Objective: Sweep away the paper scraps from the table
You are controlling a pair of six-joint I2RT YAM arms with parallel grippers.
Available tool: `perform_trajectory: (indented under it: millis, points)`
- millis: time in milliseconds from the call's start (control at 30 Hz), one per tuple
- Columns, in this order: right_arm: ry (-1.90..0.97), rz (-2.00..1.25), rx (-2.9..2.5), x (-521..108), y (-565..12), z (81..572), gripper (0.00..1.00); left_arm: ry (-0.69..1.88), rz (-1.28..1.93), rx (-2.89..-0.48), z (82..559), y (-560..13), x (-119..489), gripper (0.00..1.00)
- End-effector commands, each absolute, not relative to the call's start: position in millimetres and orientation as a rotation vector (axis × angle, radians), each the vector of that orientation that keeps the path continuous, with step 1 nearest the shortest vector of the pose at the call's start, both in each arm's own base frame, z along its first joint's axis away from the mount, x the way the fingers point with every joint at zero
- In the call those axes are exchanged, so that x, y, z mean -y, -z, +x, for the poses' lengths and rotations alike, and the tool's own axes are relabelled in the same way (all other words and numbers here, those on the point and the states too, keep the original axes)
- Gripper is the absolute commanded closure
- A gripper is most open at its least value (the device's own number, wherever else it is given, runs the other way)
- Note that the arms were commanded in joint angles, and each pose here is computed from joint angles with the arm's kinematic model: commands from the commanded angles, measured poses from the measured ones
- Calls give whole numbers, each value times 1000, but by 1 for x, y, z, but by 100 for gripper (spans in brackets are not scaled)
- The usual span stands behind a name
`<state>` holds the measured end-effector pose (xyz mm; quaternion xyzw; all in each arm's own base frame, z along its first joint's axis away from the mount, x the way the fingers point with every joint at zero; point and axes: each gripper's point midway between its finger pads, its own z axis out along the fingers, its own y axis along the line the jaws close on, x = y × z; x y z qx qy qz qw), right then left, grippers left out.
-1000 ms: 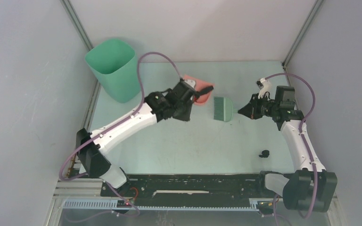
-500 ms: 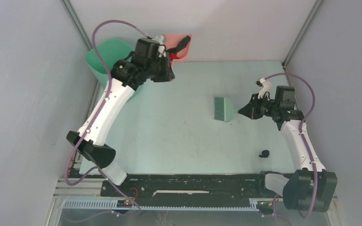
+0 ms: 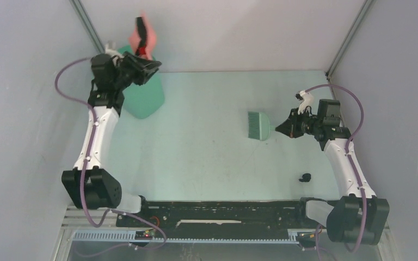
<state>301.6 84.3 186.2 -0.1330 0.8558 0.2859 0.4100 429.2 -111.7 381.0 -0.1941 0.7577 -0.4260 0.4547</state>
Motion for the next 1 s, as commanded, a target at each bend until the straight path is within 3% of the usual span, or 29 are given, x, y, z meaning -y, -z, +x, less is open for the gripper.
perform_trajectory:
  millis: [0,167,300,667,967]
  points:
    - [-689,-370,-2103,-83,-198,305,100,1526,-512,-1364,411,-475,82,100]
    - [-690,-373,-2097,-83,-200,303,100,1782,-512,-1208,407,-477,75,100]
    - [-693,-374,-2100,-83,-199,303,100,1839,-500,-1166,404,-483,74,100]
    - [-698,-374,-2104,-84,-198,303,100,1797,-471,-1231,396,-472,83,100]
    - [-704,-373,-2115,-84,-194,304,100,1571,-409,-1437,375,-431,115,100]
